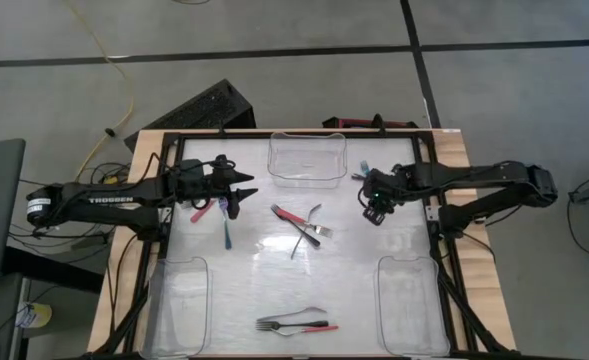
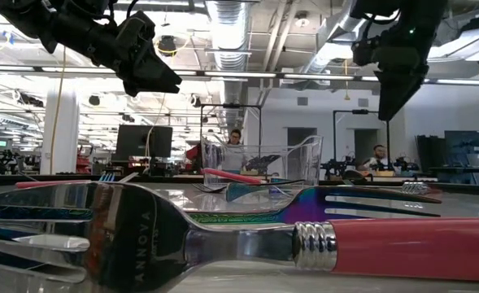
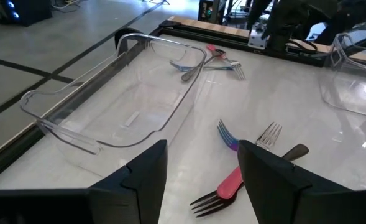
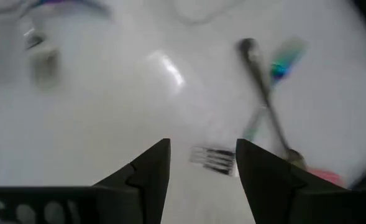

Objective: Sort silverware by color (type)
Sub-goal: Put the black fork into the top transparent bin

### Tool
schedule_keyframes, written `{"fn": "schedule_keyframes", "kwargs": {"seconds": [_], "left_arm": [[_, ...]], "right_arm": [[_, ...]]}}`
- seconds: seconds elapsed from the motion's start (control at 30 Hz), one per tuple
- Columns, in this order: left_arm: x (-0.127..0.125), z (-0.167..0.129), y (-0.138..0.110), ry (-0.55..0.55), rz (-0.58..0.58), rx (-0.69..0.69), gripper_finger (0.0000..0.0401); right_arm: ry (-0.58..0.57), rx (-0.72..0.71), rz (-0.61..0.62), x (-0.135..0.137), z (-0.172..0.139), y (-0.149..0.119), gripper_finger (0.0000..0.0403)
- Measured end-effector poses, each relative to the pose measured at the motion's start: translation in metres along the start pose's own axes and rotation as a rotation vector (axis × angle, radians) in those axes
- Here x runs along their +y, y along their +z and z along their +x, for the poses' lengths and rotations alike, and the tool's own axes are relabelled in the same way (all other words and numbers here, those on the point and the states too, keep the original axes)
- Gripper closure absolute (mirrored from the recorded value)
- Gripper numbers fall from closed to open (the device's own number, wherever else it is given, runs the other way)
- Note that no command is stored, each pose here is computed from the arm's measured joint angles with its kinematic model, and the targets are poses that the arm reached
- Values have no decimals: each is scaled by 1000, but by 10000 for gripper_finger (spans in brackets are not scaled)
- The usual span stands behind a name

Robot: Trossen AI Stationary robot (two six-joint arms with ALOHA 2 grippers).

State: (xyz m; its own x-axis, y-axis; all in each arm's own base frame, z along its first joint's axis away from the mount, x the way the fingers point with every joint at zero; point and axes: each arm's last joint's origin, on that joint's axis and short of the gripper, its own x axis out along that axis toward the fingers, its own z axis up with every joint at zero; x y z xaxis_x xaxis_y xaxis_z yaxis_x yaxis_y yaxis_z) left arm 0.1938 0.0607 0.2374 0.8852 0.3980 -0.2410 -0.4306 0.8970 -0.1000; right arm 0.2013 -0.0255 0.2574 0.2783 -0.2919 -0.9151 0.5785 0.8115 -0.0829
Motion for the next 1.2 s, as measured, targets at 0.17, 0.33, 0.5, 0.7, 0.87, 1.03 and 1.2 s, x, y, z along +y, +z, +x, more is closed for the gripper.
{"fn": "schedule_keyframes", "kwargs": {"seconds": [0.17,0.33,0.5,0.7,0.87,1.03,1.2], "left_arm": [[0,0,0,1,1,-1,220],[0,0,0,2,2,-2,220],[0,0,0,3,45,-5,220],[0,0,1,9,32,-7,220],[0,0,0,11,3,-3,220],[0,0,0,11,-6,-2,220],[0,0,0,11,-7,-2,220]], "right_arm": [[205,26,-124,5,0,4,196],[313,55,-171,4,0,5,168],[375,99,-196,-3,-3,6,146],[343,74,-180,-16,0,13,145],[330,50,-222,-25,2,16,145],[280,40,-185,-40,5,20,145],[151,73,-115,-58,14,28,145]]}}
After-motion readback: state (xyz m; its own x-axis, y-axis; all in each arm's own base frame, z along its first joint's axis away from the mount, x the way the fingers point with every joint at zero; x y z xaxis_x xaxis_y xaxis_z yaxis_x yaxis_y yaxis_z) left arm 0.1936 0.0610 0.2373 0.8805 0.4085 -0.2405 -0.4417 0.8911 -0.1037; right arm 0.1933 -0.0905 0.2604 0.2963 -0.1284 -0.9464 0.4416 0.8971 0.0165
